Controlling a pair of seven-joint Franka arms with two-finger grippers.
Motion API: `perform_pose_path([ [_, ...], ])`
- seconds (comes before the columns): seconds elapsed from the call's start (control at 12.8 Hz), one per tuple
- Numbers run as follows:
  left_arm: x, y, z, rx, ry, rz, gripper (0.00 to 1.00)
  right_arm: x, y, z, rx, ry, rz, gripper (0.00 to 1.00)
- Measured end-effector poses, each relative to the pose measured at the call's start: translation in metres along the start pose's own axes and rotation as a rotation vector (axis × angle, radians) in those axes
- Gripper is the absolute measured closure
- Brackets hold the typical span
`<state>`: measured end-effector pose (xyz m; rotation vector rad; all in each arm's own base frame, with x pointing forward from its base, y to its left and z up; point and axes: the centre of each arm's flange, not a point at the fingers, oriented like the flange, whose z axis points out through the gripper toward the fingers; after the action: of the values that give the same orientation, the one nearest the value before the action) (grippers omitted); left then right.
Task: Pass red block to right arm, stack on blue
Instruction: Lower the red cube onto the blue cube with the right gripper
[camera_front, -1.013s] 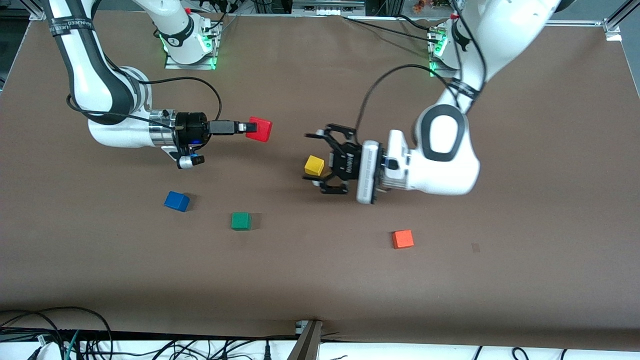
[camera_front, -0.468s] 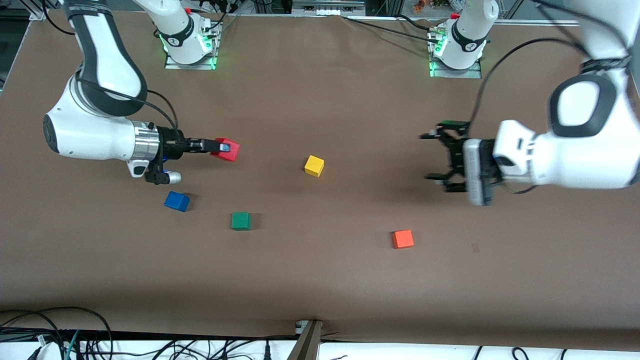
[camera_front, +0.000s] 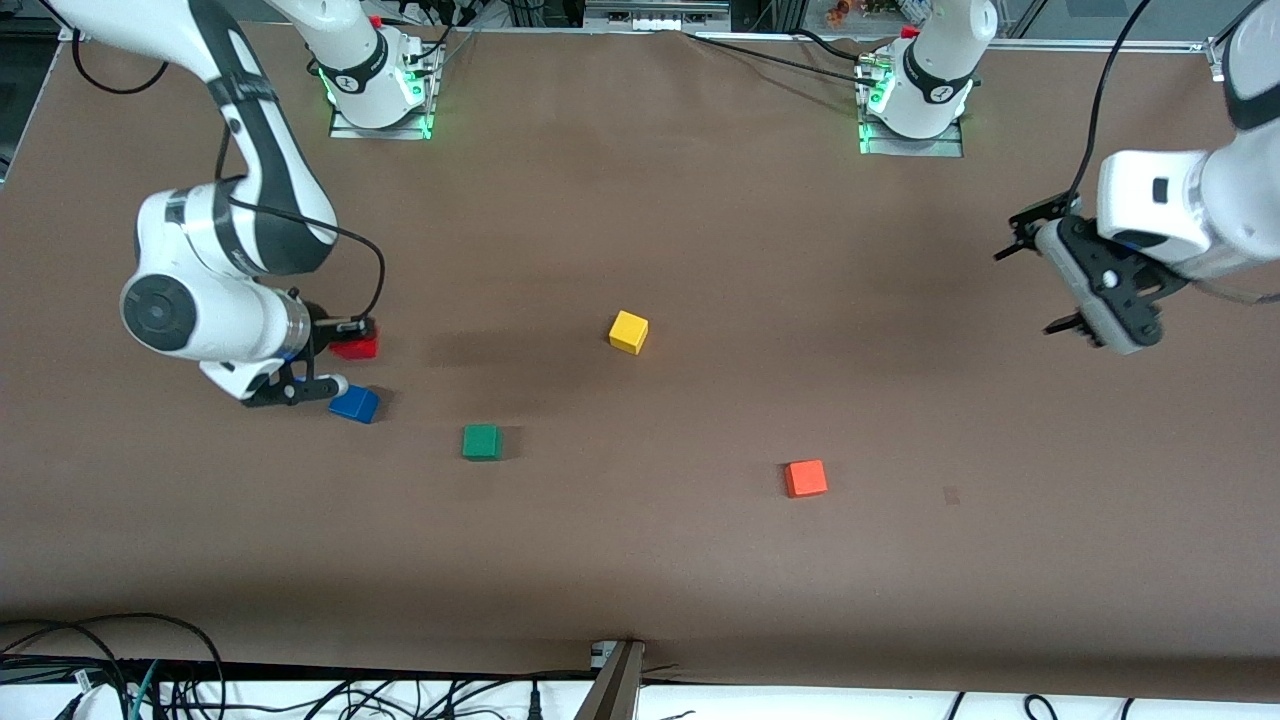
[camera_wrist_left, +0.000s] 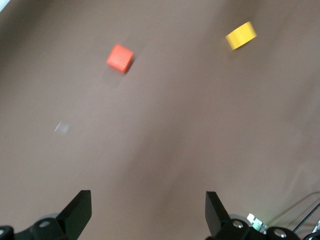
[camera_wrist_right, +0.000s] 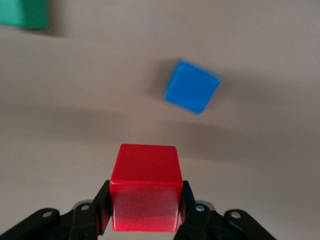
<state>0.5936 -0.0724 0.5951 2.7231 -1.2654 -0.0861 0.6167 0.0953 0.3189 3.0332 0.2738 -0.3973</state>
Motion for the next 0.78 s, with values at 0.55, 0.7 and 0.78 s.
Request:
perform_pose_path([
  [0.55,-0.007,0.024,-0.030,0.261,-0.111,-0.375,0.00,0.052,-0.013,0.032,-0.187,0.053,-0.203,0.44],
  [0.7,-0.012,0.016,-0.028,0.274,-0.079,-0.668,0.00,0.056,-0.017,0.040,-0.186,0.059,-0.215,0.44],
  [0.78,-0.014,0.013,-0.028,0.277,-0.069,-0.763,0.00,0.056,-0.018,0.042,-0.186,0.057,-0.218,0.44],
])
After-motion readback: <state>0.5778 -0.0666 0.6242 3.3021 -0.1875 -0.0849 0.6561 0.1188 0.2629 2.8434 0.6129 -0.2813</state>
